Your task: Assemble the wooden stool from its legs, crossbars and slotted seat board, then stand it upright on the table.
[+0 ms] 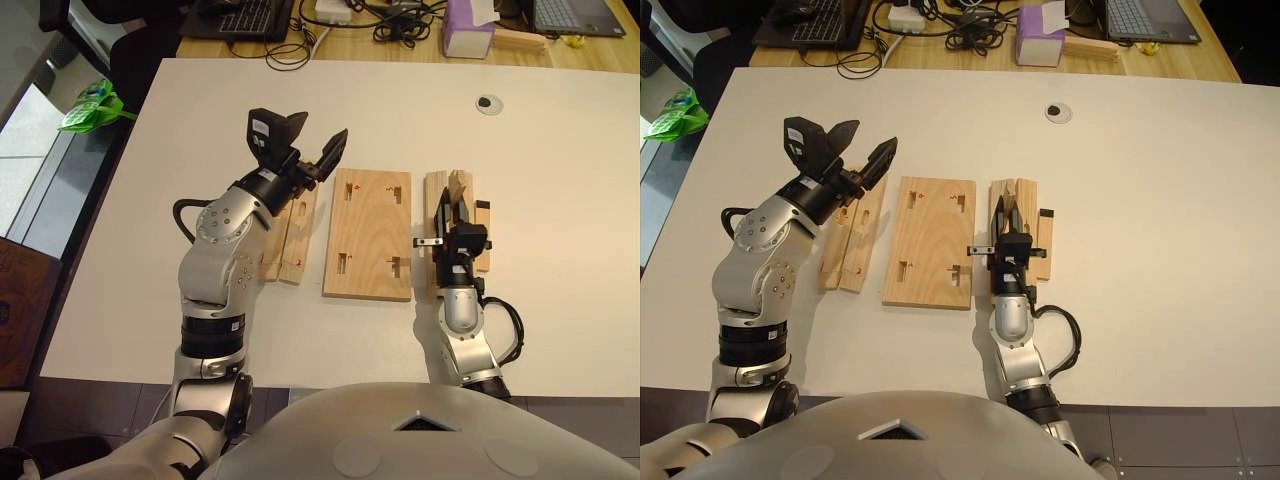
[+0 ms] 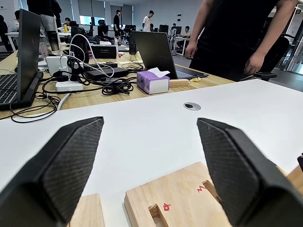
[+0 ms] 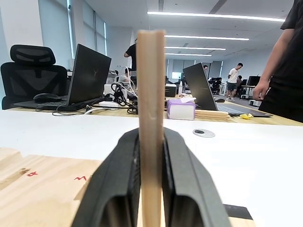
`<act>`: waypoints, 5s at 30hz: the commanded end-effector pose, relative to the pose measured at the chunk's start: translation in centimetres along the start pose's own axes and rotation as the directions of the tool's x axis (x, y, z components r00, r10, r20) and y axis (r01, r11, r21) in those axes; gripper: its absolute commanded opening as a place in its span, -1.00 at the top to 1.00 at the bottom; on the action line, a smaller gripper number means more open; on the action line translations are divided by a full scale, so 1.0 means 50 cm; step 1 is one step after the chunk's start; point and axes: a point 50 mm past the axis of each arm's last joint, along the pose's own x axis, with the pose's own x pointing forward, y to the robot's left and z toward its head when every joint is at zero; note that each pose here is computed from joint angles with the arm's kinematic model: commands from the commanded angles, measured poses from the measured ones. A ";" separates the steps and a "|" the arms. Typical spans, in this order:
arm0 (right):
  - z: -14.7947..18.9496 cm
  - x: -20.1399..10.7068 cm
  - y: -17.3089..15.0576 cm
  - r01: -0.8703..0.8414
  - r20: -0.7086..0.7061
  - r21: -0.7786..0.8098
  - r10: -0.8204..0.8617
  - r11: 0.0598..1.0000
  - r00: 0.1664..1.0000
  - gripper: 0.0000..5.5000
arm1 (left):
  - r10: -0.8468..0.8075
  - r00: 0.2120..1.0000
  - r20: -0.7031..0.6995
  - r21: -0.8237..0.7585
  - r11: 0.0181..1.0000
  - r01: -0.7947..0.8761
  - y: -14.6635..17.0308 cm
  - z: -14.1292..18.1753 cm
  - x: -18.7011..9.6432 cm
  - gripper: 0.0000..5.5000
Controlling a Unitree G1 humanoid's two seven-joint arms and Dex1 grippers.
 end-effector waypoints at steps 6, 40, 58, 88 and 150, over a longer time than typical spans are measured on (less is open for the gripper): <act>-0.060 -0.027 0.000 0.115 -0.211 0.081 -0.096 0.990 0.973 0.86 | -0.004 1.000 -0.017 0.010 1.000 0.004 0.002 0.002 -0.002 -0.33; 0.158 0.074 -0.073 -0.068 0.106 0.000 0.067 0.998 0.992 -0.07 | 0.141 0.990 -0.021 -0.007 0.990 -0.141 0.017 -0.061 -0.018 -0.33; 0.294 0.199 -0.011 -0.299 -0.068 -0.076 0.294 0.951 0.953 -0.07 | 0.194 0.981 0.021 -0.023 0.981 -0.194 0.015 -0.074 -0.008 -0.33; 0.171 0.183 -0.051 -0.189 -0.044 -0.030 0.188 0.981 0.981 -0.07 | 0.199 0.980 0.006 -0.032 0.980 -0.199 0.011 -0.080 -0.011 -0.33; 0.117 0.050 -0.059 -0.214 0.015 -0.036 0.215 0.976 0.977 0.85 | 0.237 0.972 -0.008 -0.014 0.971 -0.237 0.029 -0.103 -0.023 -0.33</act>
